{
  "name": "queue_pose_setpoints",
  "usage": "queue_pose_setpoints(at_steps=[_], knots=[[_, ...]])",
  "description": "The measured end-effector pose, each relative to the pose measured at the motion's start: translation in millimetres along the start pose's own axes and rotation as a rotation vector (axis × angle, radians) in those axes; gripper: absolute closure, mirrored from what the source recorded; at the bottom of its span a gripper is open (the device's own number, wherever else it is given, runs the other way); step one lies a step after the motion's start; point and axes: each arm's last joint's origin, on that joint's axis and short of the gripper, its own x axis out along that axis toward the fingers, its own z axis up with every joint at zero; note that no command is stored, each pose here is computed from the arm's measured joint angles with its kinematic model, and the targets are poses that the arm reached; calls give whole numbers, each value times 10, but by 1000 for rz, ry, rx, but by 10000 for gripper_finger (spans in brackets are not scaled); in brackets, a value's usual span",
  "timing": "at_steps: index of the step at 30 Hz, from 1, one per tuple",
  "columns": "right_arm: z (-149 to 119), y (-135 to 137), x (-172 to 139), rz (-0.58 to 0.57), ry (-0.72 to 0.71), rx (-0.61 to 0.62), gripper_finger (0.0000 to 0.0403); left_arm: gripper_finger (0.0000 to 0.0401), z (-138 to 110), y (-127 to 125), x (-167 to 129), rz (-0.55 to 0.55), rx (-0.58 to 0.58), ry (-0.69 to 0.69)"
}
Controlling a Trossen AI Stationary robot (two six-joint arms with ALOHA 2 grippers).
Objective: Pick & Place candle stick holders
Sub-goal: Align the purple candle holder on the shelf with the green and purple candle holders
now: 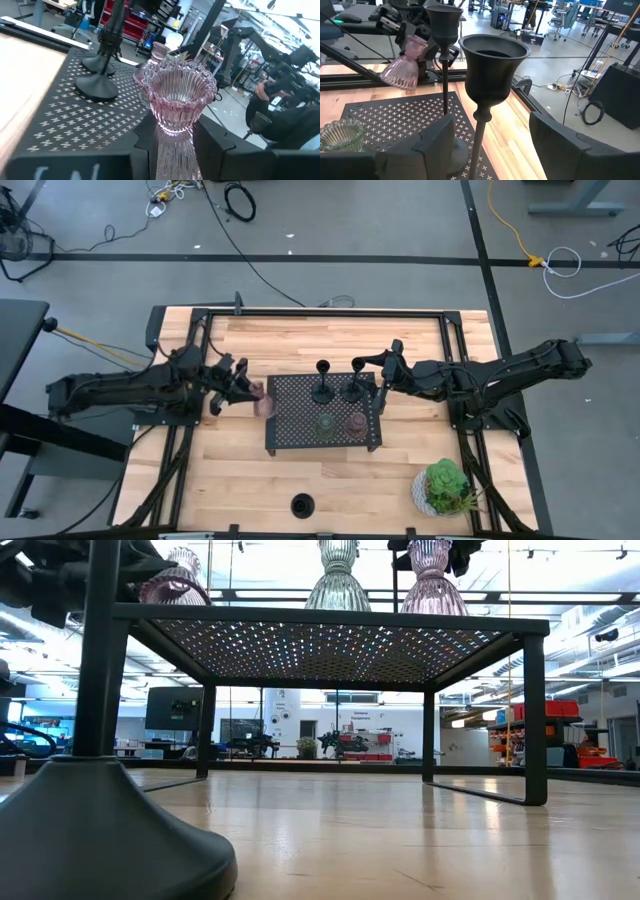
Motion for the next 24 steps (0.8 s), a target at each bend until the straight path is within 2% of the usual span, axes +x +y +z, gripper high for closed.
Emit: queue_pose_setpoints(at_steps=[11,21,24], knots=[[16,0,0,0,-15,3,148,306,-125,-271,129,-1,68,7],[16,0,0,0,-15,0,148,306,-268,-462,246,85,118,39],[16,0,0,0,-15,1,148,306,-219,-555,333,87,134,51]])
